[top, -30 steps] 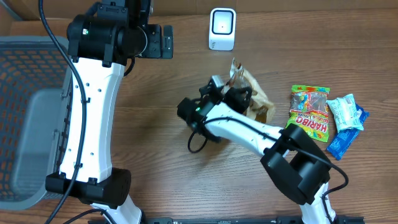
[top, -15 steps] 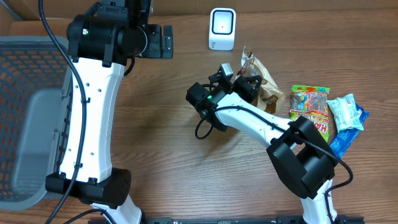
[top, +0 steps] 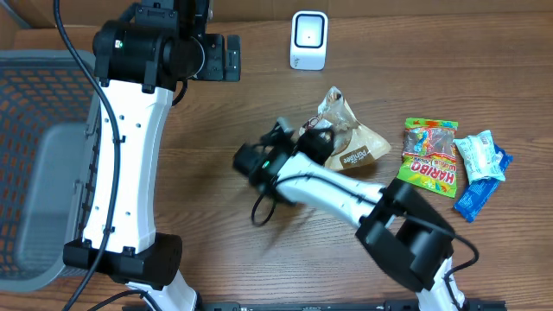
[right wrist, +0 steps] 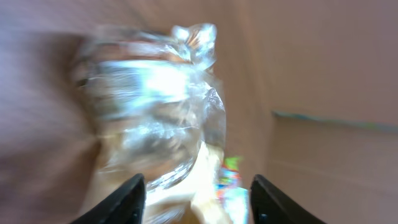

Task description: Scan the item barcode

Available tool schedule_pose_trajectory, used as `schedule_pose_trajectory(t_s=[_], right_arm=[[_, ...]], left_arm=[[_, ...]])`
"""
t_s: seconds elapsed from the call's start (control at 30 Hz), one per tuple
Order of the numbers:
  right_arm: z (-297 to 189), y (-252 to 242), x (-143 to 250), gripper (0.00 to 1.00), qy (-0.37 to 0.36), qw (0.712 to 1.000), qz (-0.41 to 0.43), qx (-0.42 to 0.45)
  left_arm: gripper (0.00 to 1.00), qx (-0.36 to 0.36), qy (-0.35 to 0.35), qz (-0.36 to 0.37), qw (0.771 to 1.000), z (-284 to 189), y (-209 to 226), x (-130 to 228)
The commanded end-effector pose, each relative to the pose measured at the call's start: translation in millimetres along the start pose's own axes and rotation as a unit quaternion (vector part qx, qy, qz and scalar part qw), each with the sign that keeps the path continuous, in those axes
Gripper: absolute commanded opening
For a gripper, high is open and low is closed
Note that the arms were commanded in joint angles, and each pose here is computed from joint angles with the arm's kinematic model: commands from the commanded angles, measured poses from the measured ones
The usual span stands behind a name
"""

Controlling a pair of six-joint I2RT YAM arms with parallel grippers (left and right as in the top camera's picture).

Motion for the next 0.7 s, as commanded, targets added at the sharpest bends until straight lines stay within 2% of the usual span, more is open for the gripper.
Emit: schedule_pose_trajectory(t_s=[0.0, 0.13, 0.27, 0.3, 0.33, 0.47, 0.53, 0.67], right_arm=[[-14.9, 19.2, 4.2, 0.56, 0.004, 0.997, -0.003, -0.074], [-14.8, 17.5, 0.9, 0.58, 0.027, 0.991, 0.041, -0.122], [-0.4, -14.5, -10.9, 0.7, 0.078, 0.967, 0.106, -0.219], [5.0, -27.2, -13.8, 0.78, 0.088, 0.958, 0.125, -0.241], [9.6, -36.2, -15.2, 0.81, 0.094, 0.951, 0.13, -0.263], [34.7, -52.7, -15.0, 0.84, 0.104, 0.93, 0.105, -0.336], [54.4, -46.7, -13.7, 0.84, 0.1, 0.937, 0.065, -0.328], [69.2, -31.9, -14.4, 0.84, 0.101, 0.948, 0.038, -0.298]], left_arm=[[1.0, -0.004, 0.004, 0.009, 1.0, 4.5, 1.4, -0.5], [1.0, -0.004, 0.004, 0.009, 1.0, 4.5, 1.4, -0.5], [1.0, -0.004, 0.004, 0.009, 1.0, 4.5, 1.4, -0.5], [1.0, -0.004, 0.004, 0.009, 1.0, 4.7, 1.4, -0.5], [1.0, -0.004, 0.004, 0.009, 1.0, 4.5, 1.4, -0.5], [1.0, -0.004, 0.004, 0.009, 1.0, 4.5, 1.4, -0.5], [1.0, -0.004, 0.004, 0.009, 1.0, 4.7, 1.4, -0.5], [1.0, -0.004, 0.004, 0.009, 1.0, 4.5, 1.4, -0.5]])
Point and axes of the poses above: each gripper's point midway between its finger pads, its own z axis out along the fingers, its own y axis along the line the jaws close on, x = y × z, the point moved 10 cm from there along -z, back along the fingers, and after that the axes turned 8 degrees about z, right-handed, at the moved point
